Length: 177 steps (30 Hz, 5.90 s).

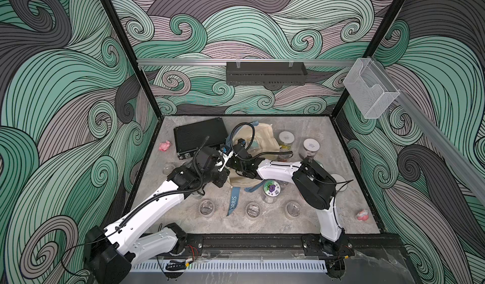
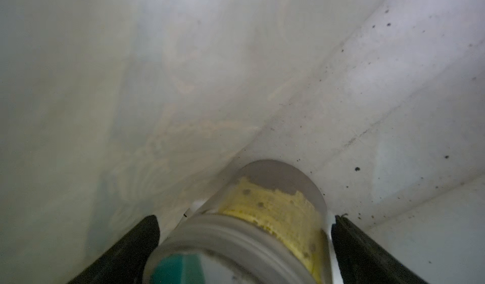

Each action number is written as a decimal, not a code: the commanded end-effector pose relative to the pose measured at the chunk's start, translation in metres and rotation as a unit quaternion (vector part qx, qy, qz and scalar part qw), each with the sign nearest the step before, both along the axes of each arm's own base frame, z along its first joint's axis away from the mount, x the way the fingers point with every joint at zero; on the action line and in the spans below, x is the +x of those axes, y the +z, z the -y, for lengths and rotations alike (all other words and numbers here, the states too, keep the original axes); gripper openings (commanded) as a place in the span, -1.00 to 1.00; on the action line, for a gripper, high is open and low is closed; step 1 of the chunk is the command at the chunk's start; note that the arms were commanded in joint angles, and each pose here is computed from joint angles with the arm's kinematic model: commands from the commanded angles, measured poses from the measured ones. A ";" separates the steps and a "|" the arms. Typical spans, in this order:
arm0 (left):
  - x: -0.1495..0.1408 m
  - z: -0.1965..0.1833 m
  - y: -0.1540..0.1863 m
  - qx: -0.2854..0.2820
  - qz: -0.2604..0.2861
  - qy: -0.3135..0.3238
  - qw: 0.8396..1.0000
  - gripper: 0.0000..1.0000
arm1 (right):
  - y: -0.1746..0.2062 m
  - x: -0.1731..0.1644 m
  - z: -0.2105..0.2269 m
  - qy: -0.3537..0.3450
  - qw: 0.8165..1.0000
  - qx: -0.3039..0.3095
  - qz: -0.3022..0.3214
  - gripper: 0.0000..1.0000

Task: Take out the seed jars from the canvas bag
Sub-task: Pick up the seed jar from the canvas bag, then place the seed jar at the center of the board, then pick up the seed jar from the canvas bag.

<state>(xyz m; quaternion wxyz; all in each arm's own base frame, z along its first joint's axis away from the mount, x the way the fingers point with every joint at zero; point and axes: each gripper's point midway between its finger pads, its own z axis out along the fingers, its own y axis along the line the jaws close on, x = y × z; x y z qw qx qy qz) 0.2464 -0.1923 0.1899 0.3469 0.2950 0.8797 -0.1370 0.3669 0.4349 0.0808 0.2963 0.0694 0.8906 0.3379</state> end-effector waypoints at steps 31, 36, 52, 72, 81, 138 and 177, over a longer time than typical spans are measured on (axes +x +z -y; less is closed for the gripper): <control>0.016 -0.028 0.010 0.052 0.048 0.065 0.995 -1.00 | 0.113 -0.014 0.054 0.013 0.994 -0.046 0.095 0.18; 0.024 -0.035 0.020 0.065 0.061 0.090 0.992 -1.00 | 0.138 -0.035 0.080 0.026 0.992 -0.057 0.110 0.17; 0.028 -0.042 0.017 0.077 0.064 0.097 0.990 -1.00 | 0.191 -0.113 0.257 -0.034 0.982 -0.148 0.111 0.14; 0.024 -0.040 0.015 0.063 0.060 0.087 0.992 -1.00 | 0.112 -0.241 0.392 -0.155 0.954 -0.225 -0.123 0.10; 0.024 -0.039 0.016 0.058 0.060 0.085 0.993 -1.00 | 0.064 -0.258 0.397 -0.198 0.927 -0.238 -0.211 0.16; -0.005 -0.008 -0.010 0.058 -0.049 0.007 0.997 -1.00 | 0.200 -0.136 0.209 0.122 0.978 -0.083 0.150 0.68; 0.021 -0.016 0.013 0.043 0.022 0.035 0.998 -1.00 | 0.027 0.081 0.145 0.063 0.945 -0.308 0.093 0.38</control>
